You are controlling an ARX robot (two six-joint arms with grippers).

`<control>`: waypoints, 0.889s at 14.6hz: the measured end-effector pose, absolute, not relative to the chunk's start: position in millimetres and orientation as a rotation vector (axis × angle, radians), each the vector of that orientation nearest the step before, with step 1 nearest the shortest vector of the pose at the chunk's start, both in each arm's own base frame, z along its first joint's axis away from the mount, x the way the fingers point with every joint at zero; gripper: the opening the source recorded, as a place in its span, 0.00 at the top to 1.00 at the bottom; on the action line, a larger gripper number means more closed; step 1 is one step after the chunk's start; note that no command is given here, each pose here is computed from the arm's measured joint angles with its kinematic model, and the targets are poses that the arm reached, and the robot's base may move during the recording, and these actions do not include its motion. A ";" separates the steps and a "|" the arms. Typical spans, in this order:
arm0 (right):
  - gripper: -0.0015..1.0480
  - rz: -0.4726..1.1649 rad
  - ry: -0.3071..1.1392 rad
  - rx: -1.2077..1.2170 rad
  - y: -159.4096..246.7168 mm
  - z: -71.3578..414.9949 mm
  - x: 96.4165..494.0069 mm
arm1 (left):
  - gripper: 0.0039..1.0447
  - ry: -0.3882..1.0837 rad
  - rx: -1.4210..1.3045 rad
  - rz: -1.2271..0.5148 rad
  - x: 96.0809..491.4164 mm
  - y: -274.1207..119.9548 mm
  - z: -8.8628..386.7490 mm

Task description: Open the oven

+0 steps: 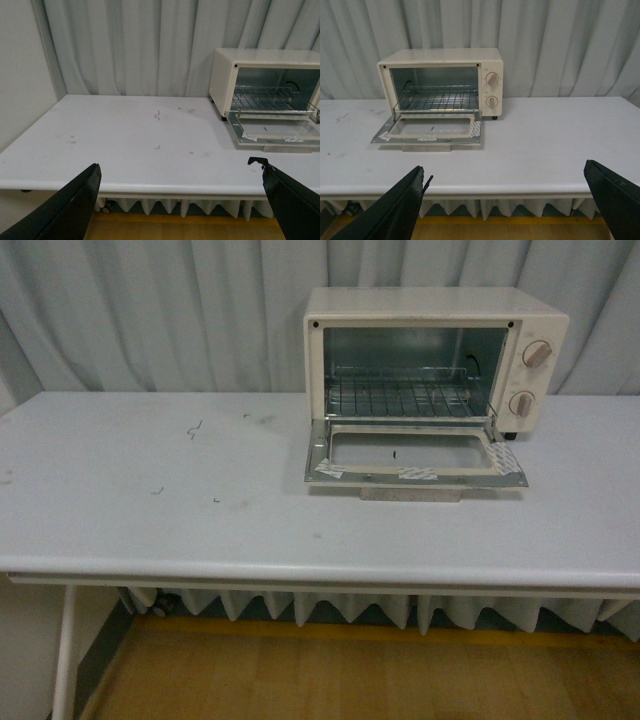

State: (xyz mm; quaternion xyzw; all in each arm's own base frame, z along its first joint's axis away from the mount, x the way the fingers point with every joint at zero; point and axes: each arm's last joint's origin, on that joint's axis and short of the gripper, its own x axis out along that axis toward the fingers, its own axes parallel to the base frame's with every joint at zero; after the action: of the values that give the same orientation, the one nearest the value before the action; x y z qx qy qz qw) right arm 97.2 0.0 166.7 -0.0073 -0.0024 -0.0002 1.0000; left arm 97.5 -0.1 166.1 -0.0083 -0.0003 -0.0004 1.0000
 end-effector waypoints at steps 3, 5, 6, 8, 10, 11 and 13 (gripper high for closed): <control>0.06 0.000 -0.007 -0.015 0.0 166.9 97.2 | 0.06 -0.001 -0.017 -0.001 97.5 -0.1 166.1; 0.06 0.000 -0.007 -0.015 0.0 166.9 97.2 | 0.06 -0.001 -0.017 -0.001 97.5 -0.1 166.1; 0.06 0.000 -0.004 -0.015 0.0 166.6 97.2 | 0.06 -0.001 -0.016 -0.001 97.5 -0.1 166.1; 0.06 0.000 -0.005 -0.015 0.0 166.7 97.2 | 0.06 0.000 -0.017 -0.001 97.5 -0.1 166.0; 0.06 0.000 -0.004 -0.015 0.0 166.6 97.2 | 0.06 0.001 -0.014 -0.001 97.5 -0.1 166.0; 0.06 0.000 -0.005 -0.015 0.0 166.7 97.2 | 0.06 0.001 -0.014 -0.001 97.5 -0.1 166.0; 0.06 0.000 -0.006 -0.015 0.0 166.8 97.2 | 0.06 0.000 -0.014 0.000 97.5 -0.1 166.0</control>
State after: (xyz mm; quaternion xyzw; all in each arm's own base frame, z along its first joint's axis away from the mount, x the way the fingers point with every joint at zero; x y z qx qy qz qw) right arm 97.2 0.0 166.8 -0.0075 -0.0030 -0.0002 1.0000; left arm 97.5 -0.1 166.0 -0.0072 0.0001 -0.0002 1.0000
